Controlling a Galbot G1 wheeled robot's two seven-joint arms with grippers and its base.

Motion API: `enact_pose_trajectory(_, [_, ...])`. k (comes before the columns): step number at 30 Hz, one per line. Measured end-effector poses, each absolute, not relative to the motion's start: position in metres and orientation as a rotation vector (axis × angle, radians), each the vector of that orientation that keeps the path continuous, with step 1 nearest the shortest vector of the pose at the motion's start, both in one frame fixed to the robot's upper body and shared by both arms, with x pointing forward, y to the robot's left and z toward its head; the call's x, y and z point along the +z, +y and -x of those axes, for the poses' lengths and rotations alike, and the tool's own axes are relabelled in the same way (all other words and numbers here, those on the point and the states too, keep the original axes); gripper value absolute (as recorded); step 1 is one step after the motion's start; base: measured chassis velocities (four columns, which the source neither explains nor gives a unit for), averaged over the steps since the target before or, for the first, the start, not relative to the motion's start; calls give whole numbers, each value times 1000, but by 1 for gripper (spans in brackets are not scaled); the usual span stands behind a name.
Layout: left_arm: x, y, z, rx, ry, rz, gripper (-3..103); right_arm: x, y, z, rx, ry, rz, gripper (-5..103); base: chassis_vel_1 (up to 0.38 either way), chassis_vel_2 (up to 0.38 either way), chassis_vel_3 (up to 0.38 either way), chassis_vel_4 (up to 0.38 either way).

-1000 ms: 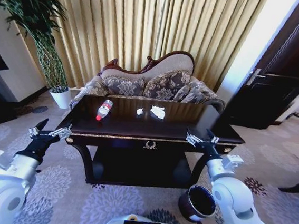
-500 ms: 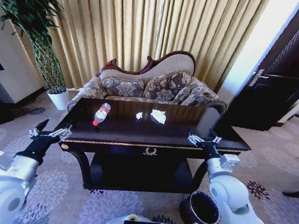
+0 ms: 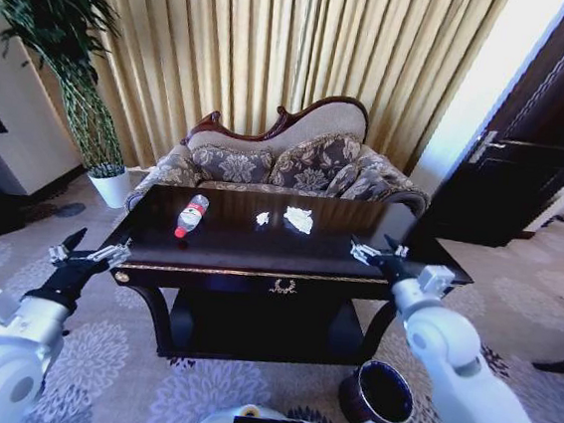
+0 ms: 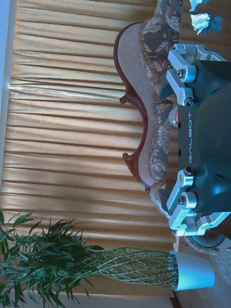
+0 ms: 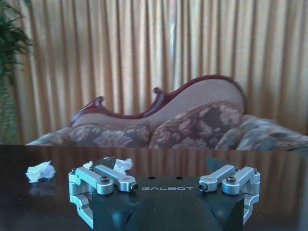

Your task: Move to the front of the table and place the trash on the table into the trash bin.

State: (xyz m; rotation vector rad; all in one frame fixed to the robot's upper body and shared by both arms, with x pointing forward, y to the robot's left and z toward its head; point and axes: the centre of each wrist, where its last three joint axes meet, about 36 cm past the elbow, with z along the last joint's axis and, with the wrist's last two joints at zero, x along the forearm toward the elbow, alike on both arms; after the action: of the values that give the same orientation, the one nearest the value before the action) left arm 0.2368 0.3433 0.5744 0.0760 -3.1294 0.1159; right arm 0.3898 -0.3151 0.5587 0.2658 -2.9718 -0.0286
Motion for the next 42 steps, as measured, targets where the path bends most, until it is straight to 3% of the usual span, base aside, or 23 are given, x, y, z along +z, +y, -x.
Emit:
enact_pose_trajectory(8, [571,344,-233,130,-3112,-96,100,588,-296,-451,-67,-2881,-416,100,0,0,0,0])
enact_pose_trajectory(20, [573,351,-226,96,-3101,-150,100,584,-228,-531,-17,-2782,-529,100,0,0,0,0])
enact_pose_trajectory(42, [568,350,-222,100,-3080,-178,100,560,-194,-592,79,-2629,-390,100,0,0,0,0])
